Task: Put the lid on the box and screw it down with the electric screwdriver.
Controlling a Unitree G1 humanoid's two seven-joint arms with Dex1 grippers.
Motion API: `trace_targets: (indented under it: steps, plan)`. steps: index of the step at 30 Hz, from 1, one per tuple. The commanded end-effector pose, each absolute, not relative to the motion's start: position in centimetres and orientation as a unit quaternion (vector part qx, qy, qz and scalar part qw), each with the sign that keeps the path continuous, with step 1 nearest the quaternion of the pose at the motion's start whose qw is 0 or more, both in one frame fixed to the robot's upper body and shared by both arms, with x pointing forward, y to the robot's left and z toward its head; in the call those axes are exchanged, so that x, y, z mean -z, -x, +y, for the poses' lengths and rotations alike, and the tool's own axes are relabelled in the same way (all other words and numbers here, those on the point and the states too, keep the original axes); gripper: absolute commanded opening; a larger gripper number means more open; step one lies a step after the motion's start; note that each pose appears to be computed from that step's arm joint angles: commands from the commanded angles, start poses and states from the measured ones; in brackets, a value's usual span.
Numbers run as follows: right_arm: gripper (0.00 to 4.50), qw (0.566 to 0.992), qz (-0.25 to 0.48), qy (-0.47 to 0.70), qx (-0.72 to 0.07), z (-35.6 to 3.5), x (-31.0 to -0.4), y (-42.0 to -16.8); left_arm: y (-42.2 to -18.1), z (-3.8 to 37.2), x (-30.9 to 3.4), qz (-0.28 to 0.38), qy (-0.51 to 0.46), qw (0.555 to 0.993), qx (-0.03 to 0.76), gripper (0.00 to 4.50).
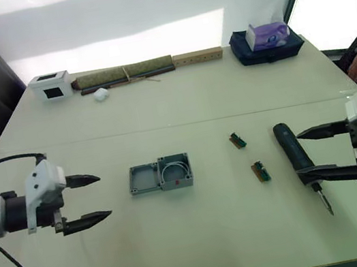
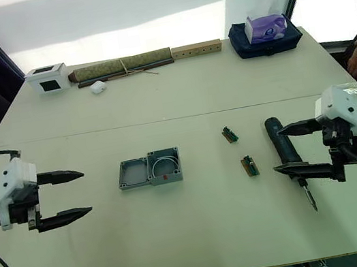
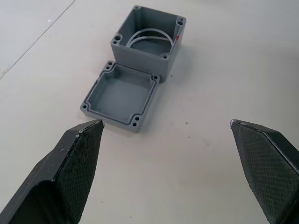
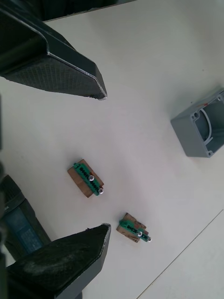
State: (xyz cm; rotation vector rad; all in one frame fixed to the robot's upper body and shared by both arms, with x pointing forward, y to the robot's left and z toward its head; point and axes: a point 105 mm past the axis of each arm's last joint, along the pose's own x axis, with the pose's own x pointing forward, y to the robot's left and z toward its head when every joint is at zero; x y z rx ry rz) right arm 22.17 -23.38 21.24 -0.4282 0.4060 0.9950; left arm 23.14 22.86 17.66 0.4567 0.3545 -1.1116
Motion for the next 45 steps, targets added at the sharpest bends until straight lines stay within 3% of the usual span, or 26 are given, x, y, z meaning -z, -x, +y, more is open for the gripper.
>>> trace_targets:
  steps: [1, 15, 18, 30, 35, 44, 45]
  plan:
    - [4.50, 0.838, 0.175, 0.225, -0.466, -23.4, -22.4, -22.3, -23.1, 23.0, -18.7, 0.150, -0.230, 0.811, 0.516, 4.44]
    - [4.50, 0.840, 0.172, 0.218, -0.467, -22.8, -22.6, -22.5, -23.8, 22.0, -19.0, 0.137, -0.245, 0.800, 0.530, 4.44]
    - [4.50, 0.841, 0.166, 0.217, -0.467, -22.3, -22.9, -22.6, -24.9, 20.9, -18.9, 0.126, -0.267, 0.791, 0.535, 4.44]
    - [4.50, 0.832, 0.164, 0.228, -0.478, -20.7, -23.2, -23.6, -26.9, 13.5, -18.7, 0.095, -0.289, 0.695, 0.651, 4.44]
    - [4.50, 0.841, 0.146, 0.230, -0.468, -20.2, -23.5, -23.6, -29.8, 9.4, -15.6, 0.084, -0.387, 0.637, 0.661, 4.44]
    - [4.50, 0.849, 0.147, 0.226, -0.455, -20.0, -23.0, -23.0, -30.7, 7.7, -13.1, 0.093, -0.392, 0.621, 0.673, 4.44]
    - [4.50, 0.849, 0.147, 0.226, -0.454, -19.9, -23.0, -23.0, -30.8, 7.6, -13.1, 0.093, -0.393, 0.621, 0.671, 4.21]
